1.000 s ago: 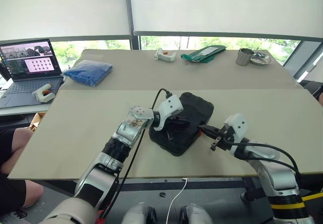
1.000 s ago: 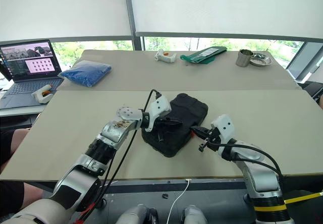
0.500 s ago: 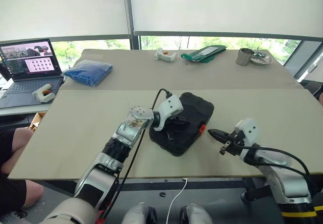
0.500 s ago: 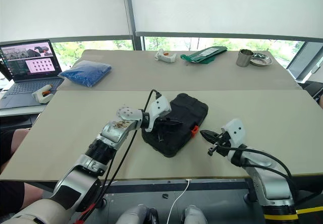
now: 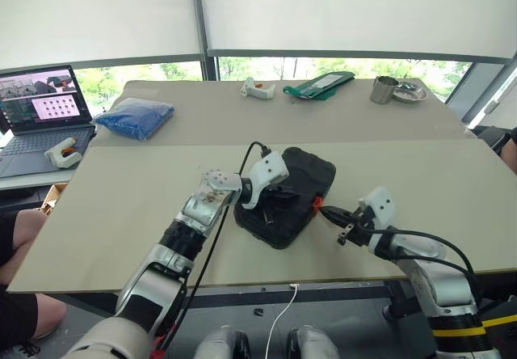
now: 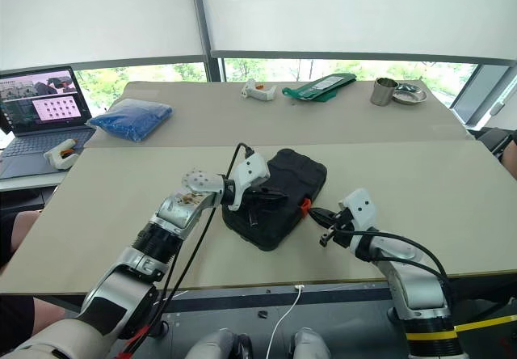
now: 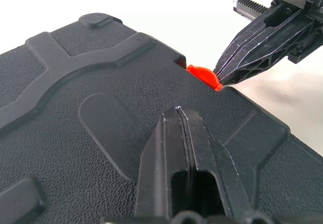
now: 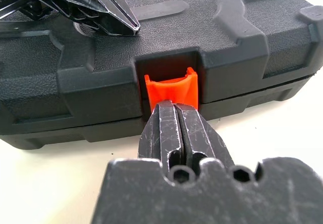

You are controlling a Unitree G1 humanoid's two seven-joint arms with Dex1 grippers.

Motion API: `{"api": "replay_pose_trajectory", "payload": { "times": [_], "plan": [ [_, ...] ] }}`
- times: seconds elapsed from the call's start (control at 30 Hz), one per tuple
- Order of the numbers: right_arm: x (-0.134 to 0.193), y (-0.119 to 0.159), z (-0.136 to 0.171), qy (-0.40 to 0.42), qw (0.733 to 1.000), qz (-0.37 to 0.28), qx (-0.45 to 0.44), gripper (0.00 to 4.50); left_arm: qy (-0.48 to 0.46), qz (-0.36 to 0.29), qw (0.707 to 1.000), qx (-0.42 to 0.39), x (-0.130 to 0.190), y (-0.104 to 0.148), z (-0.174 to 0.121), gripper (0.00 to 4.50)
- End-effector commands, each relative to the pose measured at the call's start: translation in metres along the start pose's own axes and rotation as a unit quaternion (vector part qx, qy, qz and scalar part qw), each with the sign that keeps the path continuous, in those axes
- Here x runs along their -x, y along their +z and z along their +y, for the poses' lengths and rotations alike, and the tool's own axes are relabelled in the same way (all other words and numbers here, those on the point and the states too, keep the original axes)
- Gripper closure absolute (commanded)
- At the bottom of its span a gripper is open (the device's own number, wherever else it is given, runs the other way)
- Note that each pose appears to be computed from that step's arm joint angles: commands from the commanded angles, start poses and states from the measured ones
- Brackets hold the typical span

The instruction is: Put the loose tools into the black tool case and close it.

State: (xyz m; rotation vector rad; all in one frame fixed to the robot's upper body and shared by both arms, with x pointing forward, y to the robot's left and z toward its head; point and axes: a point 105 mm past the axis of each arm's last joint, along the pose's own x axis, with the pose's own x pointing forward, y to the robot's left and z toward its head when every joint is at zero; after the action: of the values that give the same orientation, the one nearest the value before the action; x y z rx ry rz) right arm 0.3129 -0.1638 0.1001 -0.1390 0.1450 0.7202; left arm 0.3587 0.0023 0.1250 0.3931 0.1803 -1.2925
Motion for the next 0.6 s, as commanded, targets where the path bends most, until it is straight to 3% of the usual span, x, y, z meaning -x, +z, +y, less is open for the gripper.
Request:
{"api": "replay_pose_trajectory", "payload": {
  "times": [0.03, 0.43, 0.53, 0.6],
  "plan": [
    [-0.002, 0.006, 0.002, 0.001, 1.0, -0.008, 0.01, 4.5, -0.02, 0.076, 0.995, 0.064, -0.005, -0.053, -0.017, 4.46],
    [-0.021, 0.016, 0.011, 0.034, 0.999, -0.026, 0.012, 4.5, -0.018, 0.075, 0.995, 0.064, -0.004, -0.052, -0.015, 4.46],
    [-0.013, 0.022, 0.008, 0.034, 0.998, -0.039, 0.02, 4.5, 0.006, 0.0, 0.998, 0.069, 0.0, -0.031, -0.006, 4.46],
    [0.0, 0.024, 0.003, 0.029, 0.998, -0.045, 0.03, 4.5, 0.017, -0.062, 0.995, 0.071, 0.012, -0.011, 0.001, 3.96]
  ]
}}
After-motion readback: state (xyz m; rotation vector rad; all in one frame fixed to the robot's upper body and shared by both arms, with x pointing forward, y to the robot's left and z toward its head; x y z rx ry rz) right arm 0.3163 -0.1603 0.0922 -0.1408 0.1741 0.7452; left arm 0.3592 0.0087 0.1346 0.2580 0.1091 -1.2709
